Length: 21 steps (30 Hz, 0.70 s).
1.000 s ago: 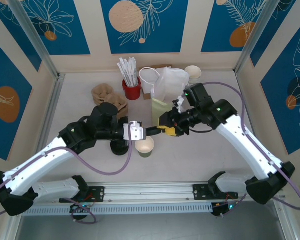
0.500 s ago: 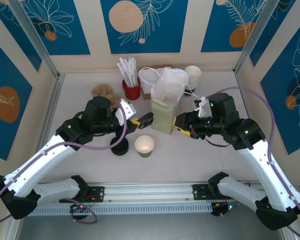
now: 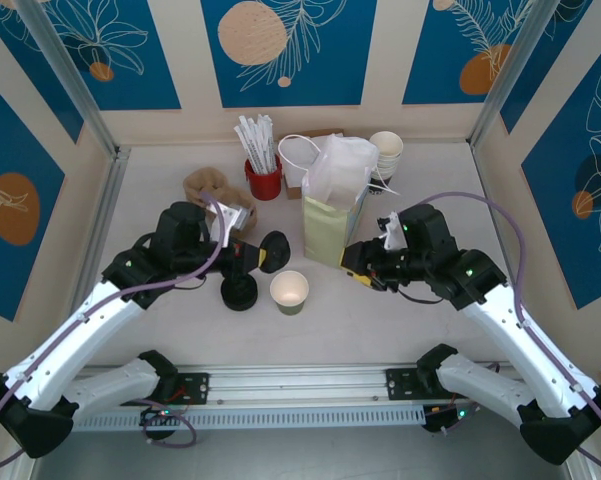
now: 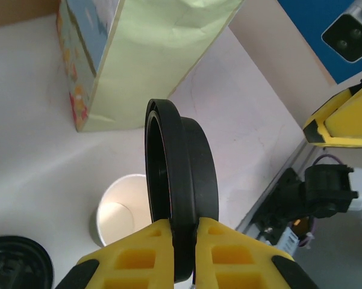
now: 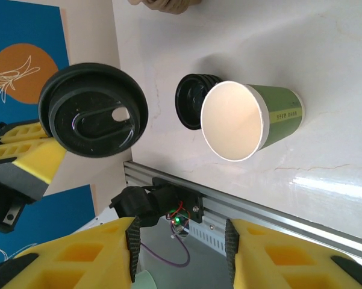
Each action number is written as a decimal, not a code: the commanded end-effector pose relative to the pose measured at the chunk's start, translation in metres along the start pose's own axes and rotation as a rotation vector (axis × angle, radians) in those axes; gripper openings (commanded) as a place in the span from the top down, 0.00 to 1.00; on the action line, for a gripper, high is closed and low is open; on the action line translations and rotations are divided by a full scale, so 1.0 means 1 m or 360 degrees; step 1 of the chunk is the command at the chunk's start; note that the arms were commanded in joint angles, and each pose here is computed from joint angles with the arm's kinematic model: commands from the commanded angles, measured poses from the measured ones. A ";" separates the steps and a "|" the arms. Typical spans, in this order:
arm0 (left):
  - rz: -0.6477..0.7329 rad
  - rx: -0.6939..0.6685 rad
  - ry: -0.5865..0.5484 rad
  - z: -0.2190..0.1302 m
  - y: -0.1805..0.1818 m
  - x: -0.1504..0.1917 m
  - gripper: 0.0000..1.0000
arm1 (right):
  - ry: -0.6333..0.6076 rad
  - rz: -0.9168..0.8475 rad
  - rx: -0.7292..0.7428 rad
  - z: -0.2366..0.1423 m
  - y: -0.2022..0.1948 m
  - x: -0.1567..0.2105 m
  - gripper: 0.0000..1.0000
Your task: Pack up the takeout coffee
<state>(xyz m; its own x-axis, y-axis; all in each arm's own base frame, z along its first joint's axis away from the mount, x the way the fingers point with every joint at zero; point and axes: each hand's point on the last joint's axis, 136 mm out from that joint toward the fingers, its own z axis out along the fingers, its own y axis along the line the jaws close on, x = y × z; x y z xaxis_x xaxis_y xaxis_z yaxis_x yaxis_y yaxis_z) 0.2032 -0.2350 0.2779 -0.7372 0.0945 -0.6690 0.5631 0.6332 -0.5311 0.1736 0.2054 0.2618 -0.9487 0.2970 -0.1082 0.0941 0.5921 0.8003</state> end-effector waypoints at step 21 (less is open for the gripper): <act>-0.0700 0.0299 0.0230 0.049 0.017 0.051 0.91 | 0.0037 0.0065 -0.0025 0.061 -0.043 0.010 0.54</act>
<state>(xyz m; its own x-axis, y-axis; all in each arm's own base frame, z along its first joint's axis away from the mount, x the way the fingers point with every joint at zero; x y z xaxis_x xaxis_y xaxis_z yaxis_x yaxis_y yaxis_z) 0.1899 -0.2531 0.2028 -0.9553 -0.0258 -0.2947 0.2353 0.5375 -0.8098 0.1747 0.2234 0.1919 -0.9531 0.2985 -0.0491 0.1425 0.5864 0.7974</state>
